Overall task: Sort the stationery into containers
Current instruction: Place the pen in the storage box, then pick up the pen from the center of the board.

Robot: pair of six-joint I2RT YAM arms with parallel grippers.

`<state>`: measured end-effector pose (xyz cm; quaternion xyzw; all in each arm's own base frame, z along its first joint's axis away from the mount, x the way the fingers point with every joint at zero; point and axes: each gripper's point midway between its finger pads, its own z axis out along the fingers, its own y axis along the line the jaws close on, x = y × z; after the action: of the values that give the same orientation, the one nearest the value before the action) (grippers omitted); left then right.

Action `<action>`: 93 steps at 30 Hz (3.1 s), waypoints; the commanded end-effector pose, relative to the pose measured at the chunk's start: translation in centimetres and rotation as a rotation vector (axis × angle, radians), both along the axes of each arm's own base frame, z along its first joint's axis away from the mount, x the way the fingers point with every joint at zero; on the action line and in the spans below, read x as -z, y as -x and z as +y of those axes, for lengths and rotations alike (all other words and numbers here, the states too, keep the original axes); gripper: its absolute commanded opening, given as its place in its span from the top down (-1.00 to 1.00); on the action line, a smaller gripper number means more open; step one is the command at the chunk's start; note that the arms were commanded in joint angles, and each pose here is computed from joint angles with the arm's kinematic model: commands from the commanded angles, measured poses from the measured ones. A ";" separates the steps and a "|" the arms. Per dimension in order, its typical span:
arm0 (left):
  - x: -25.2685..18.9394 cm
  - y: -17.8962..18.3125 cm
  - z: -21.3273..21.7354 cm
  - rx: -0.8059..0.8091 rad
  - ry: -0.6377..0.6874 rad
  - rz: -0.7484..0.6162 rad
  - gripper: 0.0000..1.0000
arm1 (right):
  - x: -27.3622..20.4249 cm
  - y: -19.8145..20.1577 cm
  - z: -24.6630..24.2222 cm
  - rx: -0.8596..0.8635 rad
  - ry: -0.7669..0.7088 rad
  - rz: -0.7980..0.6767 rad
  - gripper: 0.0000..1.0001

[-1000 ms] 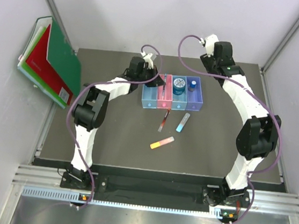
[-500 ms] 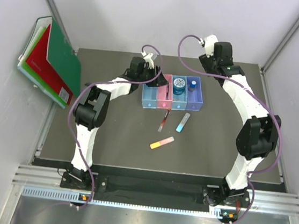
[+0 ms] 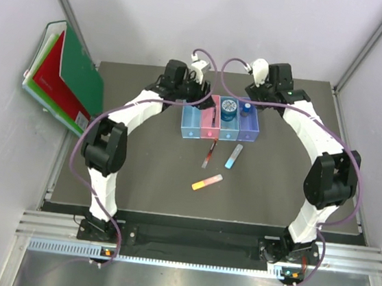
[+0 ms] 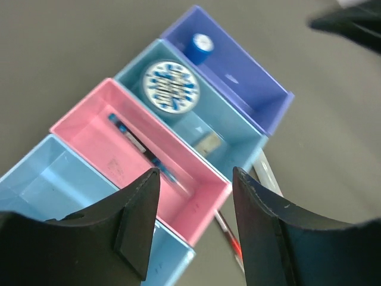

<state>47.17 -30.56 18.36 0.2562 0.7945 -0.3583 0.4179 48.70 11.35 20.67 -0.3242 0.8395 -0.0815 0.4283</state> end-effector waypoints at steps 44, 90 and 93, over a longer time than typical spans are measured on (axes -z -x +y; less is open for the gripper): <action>17.5 12.0 -1.3 -0.034 -0.615 0.326 -0.01 | -13.7 -2.5 -14.1 0.454 -0.240 -0.361 -0.47; 2.4 10.9 -3.2 0.078 -0.371 0.079 1.00 | -14.9 -1.3 -13.7 0.437 -0.296 -0.365 -0.47; 0.0 9.5 -3.9 0.049 -0.277 0.040 1.00 | -14.9 -1.2 -13.6 0.437 -0.299 -0.356 -0.47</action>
<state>35.36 -32.37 11.61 0.3352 0.8830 -0.1916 0.2669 50.90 -2.09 29.65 -0.0675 0.8385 -0.1081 0.5298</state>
